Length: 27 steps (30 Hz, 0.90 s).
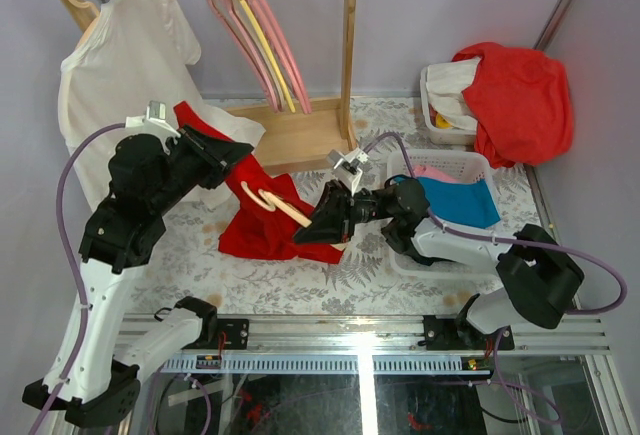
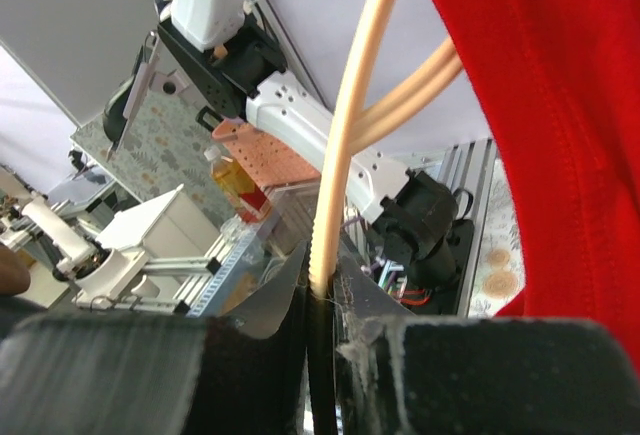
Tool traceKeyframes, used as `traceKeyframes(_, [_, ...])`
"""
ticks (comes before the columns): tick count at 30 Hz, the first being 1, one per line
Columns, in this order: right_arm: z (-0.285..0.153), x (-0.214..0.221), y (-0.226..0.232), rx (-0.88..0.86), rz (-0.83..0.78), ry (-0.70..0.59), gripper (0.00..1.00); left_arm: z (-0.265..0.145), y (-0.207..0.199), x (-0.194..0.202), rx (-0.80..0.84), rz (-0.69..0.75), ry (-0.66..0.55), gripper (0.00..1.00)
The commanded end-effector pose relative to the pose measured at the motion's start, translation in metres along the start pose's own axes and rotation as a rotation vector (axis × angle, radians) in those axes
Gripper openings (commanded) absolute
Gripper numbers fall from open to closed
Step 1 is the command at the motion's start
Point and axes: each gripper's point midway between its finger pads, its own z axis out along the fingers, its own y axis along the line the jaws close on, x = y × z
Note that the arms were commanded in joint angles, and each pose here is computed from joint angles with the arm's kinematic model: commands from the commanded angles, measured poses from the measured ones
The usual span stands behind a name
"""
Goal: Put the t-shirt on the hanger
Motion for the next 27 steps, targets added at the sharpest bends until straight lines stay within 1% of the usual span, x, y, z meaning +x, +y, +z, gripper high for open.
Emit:
traceKeyframes(1, [0.011,-0.032,0.024,-0.083,-0.163,-0.045,0.00,0.001,-0.009,0.002,0.058,0.032,0.011,0.02])
traceKeyframes(2, [0.012,-0.032,0.023,-0.081,-0.159,-0.044,0.00,0.001,-0.010,0.002,0.059,0.030,0.015,0.00])
traceKeyframes(9, [0.016,-0.028,0.019,-0.096,-0.098,-0.008,0.01,-0.001,-0.014,0.004,0.083,0.044,0.024,0.00])
traceKeyframes(10, [0.015,-0.028,0.019,-0.092,-0.087,-0.003,0.05,-0.002,-0.013,0.003,0.078,0.053,0.016,0.00])
traceKeyframes(13, [0.011,-0.024,0.022,-0.065,-0.064,0.016,0.26,-0.006,-0.007,-0.005,0.039,0.086,-0.025,0.00])
traceKeyframes(15, [0.005,-0.020,0.028,-0.039,-0.069,0.037,0.37,-0.009,-0.008,-0.009,0.024,0.115,-0.037,0.00])
traceKeyframes(17, [-0.002,-0.014,0.032,0.005,-0.074,0.057,0.45,-0.010,-0.010,-0.011,0.012,0.146,-0.030,0.00])
traceKeyframes(18, [-0.006,-0.012,0.034,0.029,-0.079,0.065,0.47,-0.010,-0.012,-0.011,0.013,0.156,-0.023,0.00])
traceKeyframes(20, [-0.015,-0.008,0.039,0.079,-0.095,0.082,0.48,-0.008,-0.017,-0.013,0.024,0.170,-0.017,0.00])
traceKeyframes(22, [-0.026,-0.003,0.038,0.171,-0.104,0.102,0.50,-0.007,-0.024,-0.013,0.041,0.182,-0.003,0.00])
traceKeyframes(27, [-0.047,-0.011,0.041,0.343,-0.167,0.082,0.52,-0.009,-0.043,-0.016,0.089,0.195,0.011,0.00])
